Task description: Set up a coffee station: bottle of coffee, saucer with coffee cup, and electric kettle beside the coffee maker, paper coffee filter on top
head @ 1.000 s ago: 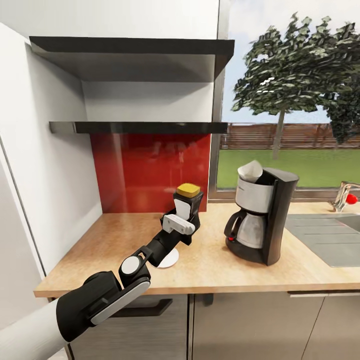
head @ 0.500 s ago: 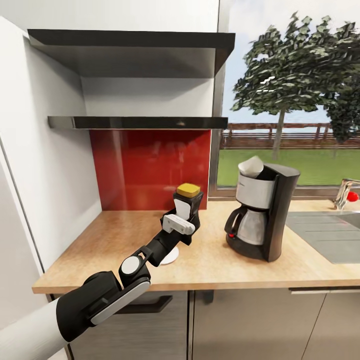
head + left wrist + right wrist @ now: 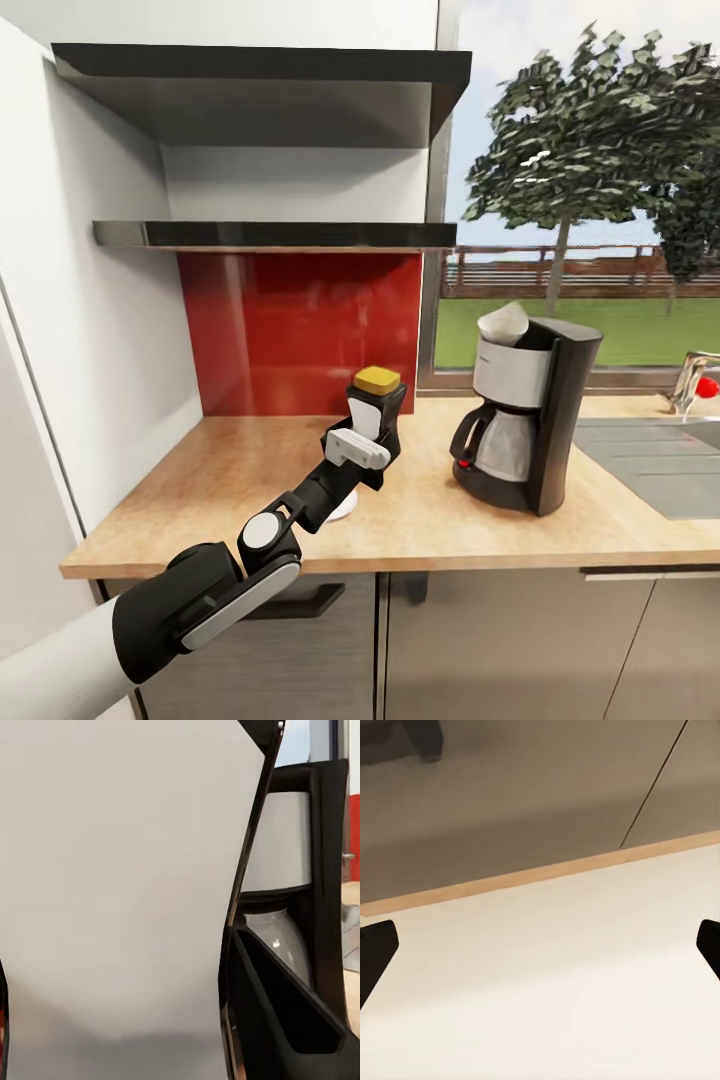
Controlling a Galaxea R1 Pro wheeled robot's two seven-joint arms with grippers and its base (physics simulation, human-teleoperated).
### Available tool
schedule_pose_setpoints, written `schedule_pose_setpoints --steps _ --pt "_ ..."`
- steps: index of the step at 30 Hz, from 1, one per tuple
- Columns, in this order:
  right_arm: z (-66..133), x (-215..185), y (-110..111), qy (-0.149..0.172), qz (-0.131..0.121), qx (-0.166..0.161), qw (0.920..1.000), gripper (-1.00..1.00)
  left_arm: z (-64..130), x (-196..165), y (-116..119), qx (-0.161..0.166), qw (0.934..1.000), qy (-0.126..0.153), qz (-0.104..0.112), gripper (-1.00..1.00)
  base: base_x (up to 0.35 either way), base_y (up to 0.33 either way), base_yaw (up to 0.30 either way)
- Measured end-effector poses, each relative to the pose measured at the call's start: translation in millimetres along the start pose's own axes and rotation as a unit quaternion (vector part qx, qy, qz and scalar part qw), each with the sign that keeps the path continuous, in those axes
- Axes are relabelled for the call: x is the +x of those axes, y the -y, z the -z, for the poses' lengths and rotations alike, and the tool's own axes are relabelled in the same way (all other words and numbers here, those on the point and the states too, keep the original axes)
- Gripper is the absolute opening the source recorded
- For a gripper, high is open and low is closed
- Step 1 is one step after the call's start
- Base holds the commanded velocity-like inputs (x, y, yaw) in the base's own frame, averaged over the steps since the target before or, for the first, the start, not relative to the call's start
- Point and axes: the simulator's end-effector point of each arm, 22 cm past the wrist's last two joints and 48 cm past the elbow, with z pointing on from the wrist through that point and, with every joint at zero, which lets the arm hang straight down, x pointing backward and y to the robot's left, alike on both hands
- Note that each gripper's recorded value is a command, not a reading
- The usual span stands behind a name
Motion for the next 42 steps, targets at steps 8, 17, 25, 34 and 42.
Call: schedule_pose_setpoints --steps 8,17,25,34,42 --pt "-9.2 9.0 0.2 0.0 0.0 0.0 1.0 1.0 -3.7 3.4 19.3 0.009 0.9998 0.01 0.016 -1.0 0.0 0.0 0.0" --pt "-19.8 19.3 0.4 0.0 0.0 0.0 1.0 1.0 -9.7 12.2 21.7 -0.033 0.9979 0.011 0.054 -1.0 0.0 0.0 0.0" --pt "-29.2 29.3 0.7 0.0 0.0 0.0 1.0 1.0 -9.3 25.0 22.6 -0.05 0.9966 0.011 0.064 -1.0 0.0 0.0 0.0" --pt "-40.0 40.7 1.0 0.0 0.0 0.0 1.0 1.0 -4.9 42.3 22.3 -0.055 0.9964 0.009 0.064 -1.0 0.0 0.0 0.0" --pt "-49.7 51.4 1.4 0.0 0.0 0.0 1.0 1.0 -3.3 61.5 25.2 -0.058 0.9962 0.003 0.065 -1.0 0.0 0.0 0.0"
